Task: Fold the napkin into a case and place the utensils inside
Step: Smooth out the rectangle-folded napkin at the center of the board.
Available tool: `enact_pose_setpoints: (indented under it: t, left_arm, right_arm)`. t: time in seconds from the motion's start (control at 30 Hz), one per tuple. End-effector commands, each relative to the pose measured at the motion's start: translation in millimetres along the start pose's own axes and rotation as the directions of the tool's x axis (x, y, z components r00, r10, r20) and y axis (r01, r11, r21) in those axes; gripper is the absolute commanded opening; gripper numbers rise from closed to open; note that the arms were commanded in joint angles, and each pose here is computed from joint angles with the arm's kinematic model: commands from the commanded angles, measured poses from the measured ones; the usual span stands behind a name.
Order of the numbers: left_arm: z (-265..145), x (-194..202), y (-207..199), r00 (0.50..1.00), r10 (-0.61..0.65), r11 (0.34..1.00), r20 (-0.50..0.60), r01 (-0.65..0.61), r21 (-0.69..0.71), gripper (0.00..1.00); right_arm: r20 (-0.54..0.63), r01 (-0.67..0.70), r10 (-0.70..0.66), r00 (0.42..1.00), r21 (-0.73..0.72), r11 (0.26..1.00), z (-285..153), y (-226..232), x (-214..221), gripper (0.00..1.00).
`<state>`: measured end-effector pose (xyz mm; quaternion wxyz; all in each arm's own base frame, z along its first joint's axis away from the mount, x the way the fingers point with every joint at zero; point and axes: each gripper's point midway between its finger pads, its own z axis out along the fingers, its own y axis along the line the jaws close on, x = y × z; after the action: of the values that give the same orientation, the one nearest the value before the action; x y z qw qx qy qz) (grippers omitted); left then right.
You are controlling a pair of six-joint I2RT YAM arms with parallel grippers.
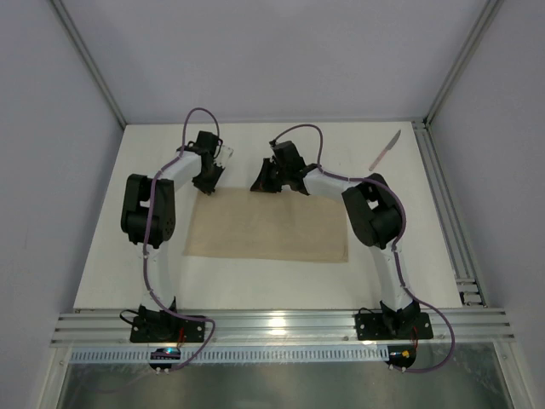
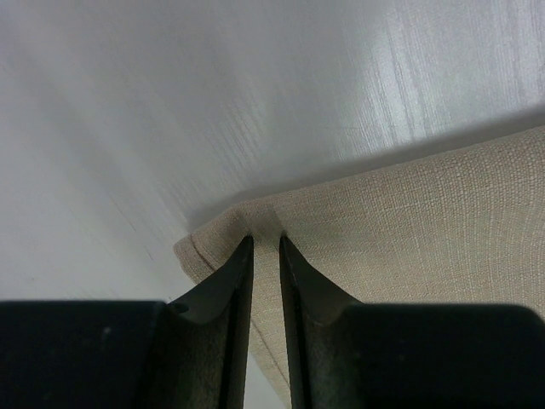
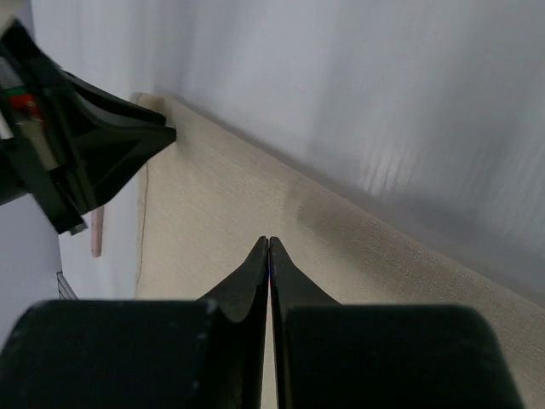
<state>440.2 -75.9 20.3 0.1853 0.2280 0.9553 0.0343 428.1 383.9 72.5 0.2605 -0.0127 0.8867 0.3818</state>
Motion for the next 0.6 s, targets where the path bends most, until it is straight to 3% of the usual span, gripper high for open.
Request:
enact_pose_setpoints:
  t: [0.0, 0.13, 0.2, 0.57]
  left_arm:
    - [-3, -4, -10, 0.999, -0.025, 0.998, 0.024, 0.024, 0.053, 0.2]
    - [-1, -3, -11, 0.999, -0.025, 0.998, 0.021, 0.024, 0.054, 0.2]
    - [-1, -3, -11, 1.0, -0.025, 0.998, 0.018, 0.024, 0.053, 0.2]
    - [2, 1, -1, 1.0, -0.012, 1.0, 0.004, 0.012, 0.001, 0.2]
  right_arm:
    - [0.023, -0.034, 0.037, 0.999, -0.128, 0.991, 8, 46, -13, 0.04]
    - [0.009, -0.093, 0.094, 0.996, -0.05, 0.994, 26, 24, -1, 0.04]
    - [0.063, -0.098, 0.096, 0.993, 0.025, 0.995, 28, 6, -6, 0.04]
    - [0.047, -0.155, 0.149, 0.988, 0.208, 0.966, 8, -53, 3, 0.04]
